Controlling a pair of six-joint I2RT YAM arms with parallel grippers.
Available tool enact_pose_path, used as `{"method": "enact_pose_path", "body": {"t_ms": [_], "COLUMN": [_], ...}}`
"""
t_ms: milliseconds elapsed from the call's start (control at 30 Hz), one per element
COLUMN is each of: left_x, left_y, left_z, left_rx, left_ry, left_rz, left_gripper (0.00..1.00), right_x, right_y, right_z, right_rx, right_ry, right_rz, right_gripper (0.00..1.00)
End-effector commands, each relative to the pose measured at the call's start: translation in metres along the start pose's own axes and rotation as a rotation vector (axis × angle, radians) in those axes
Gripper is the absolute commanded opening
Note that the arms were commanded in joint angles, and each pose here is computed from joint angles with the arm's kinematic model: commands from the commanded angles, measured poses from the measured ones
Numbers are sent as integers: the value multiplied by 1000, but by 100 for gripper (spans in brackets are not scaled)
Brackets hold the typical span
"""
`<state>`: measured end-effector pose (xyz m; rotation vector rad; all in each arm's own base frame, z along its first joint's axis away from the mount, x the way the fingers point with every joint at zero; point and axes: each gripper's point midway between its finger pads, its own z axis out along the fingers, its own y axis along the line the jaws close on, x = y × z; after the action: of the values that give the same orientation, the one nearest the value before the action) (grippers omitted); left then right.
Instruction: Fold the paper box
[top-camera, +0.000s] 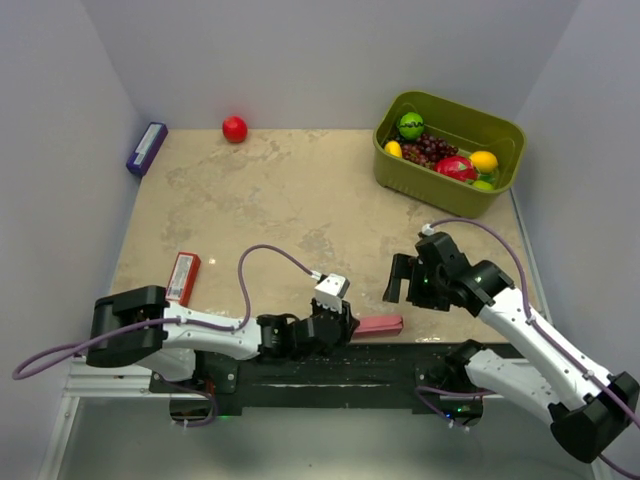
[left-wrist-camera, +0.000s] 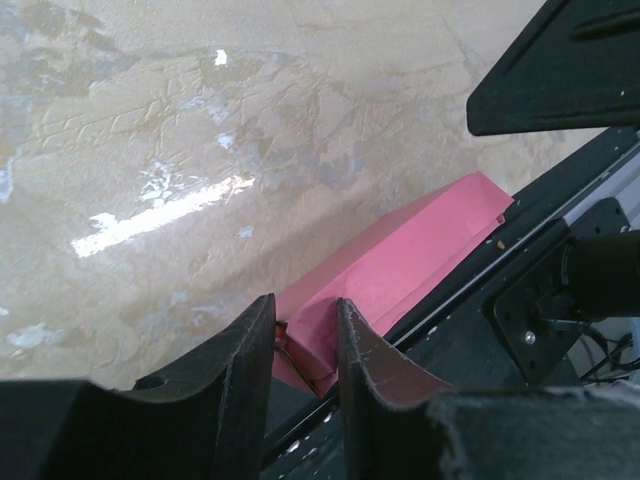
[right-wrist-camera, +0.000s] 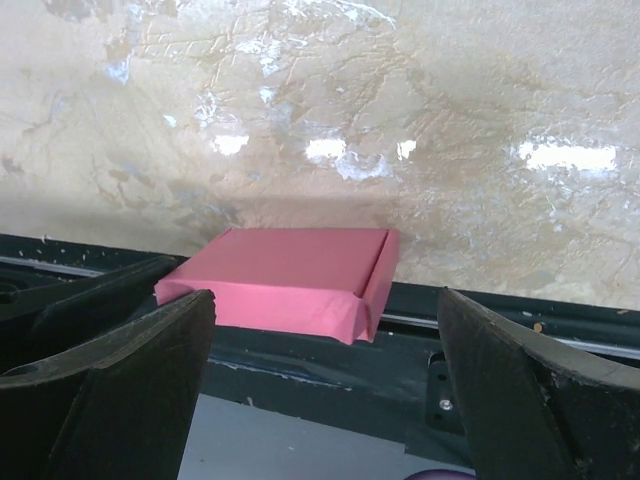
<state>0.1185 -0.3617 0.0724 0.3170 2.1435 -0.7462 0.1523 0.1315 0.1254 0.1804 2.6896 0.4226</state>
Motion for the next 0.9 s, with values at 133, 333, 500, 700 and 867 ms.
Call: {"method": "enact_pose_path", "body": {"t_ms": [133, 333, 500, 700, 867], "left_x": [25, -9, -11, -10, -12], "left_y": [77, 53, 51, 48, 43], "left_z": [-35, -41, -51, -63, -66], "left_rx": [-259, -222, -151, -27, 49], "left_ry": [211, 140, 118, 77, 47], "left_rz": [305, 208, 30, -156, -248], "left_gripper": [52, 73, 85, 85, 86], "right_x": [-6, 3, 13, 21, 23], "right_y": [15, 16, 15, 28, 30], "right_z": [-3, 1, 7, 14, 19], "right_rx": [-113, -158, -187, -285, -300], "right_ry": [-58, -53, -37, -4, 6], "right_rz": [-14, -27, -45, -100, -129], "right_gripper": [97, 97, 97, 96, 94]}}
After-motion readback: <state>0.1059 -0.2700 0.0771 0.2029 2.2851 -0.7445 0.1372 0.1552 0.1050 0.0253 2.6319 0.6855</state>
